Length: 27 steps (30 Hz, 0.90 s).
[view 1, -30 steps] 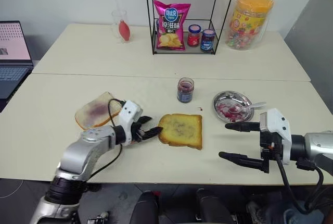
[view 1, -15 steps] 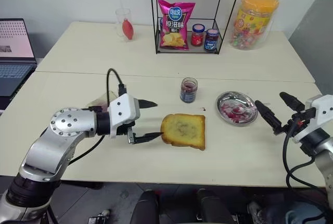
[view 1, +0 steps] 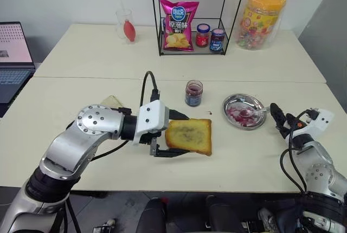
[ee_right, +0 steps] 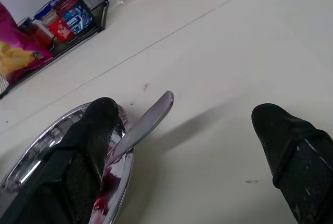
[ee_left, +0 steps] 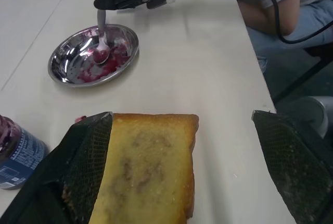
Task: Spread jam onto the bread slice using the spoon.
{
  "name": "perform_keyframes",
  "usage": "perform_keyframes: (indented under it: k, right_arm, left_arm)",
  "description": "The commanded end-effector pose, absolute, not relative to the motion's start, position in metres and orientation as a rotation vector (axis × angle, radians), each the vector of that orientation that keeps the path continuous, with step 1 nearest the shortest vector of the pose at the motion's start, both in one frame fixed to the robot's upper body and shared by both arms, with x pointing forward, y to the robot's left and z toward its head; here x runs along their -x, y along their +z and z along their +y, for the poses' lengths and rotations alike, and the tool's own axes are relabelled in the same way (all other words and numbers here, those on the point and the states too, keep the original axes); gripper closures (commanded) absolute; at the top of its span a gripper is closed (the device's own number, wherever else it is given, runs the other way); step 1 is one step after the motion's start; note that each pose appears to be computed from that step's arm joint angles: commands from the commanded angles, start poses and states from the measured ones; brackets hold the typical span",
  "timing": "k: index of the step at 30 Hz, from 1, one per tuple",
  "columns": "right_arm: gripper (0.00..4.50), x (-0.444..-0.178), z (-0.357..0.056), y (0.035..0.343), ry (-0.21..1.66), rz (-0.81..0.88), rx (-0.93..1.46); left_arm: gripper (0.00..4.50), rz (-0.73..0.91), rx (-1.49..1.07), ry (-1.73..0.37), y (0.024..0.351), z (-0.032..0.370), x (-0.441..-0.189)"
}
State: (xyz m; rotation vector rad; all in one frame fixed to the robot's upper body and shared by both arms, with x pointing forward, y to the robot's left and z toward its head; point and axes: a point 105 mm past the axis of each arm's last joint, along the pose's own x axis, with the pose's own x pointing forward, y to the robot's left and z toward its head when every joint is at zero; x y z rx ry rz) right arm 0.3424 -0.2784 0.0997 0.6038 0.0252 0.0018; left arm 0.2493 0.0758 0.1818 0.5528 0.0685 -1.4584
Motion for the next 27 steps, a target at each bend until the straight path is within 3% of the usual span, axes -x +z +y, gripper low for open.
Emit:
perform_keyframes:
  k: [1,9,15,27]
  right_arm:
    - [0.00,-0.353,-0.273,0.109,0.058,-0.005,-0.663]
    - [0.00,-0.368,-0.268,0.110,0.085,-0.018,-0.739]
    - [1.23,-0.370,-0.267,0.111,0.101,-0.027,-0.793]
    - [4.15,-0.369,-0.264,0.114,0.129,-0.024,-0.846]
  left_arm:
    - [0.03,0.041,-0.573,-1.461,0.187,0.072,-0.249]
    - [0.03,0.048,-0.585,-1.454,0.187,0.072,-0.251]
    - [0.00,0.055,-0.596,-1.445,0.186,0.075,-0.252]
    - [0.00,0.064,-0.596,-1.408,0.186,0.081,-0.256]
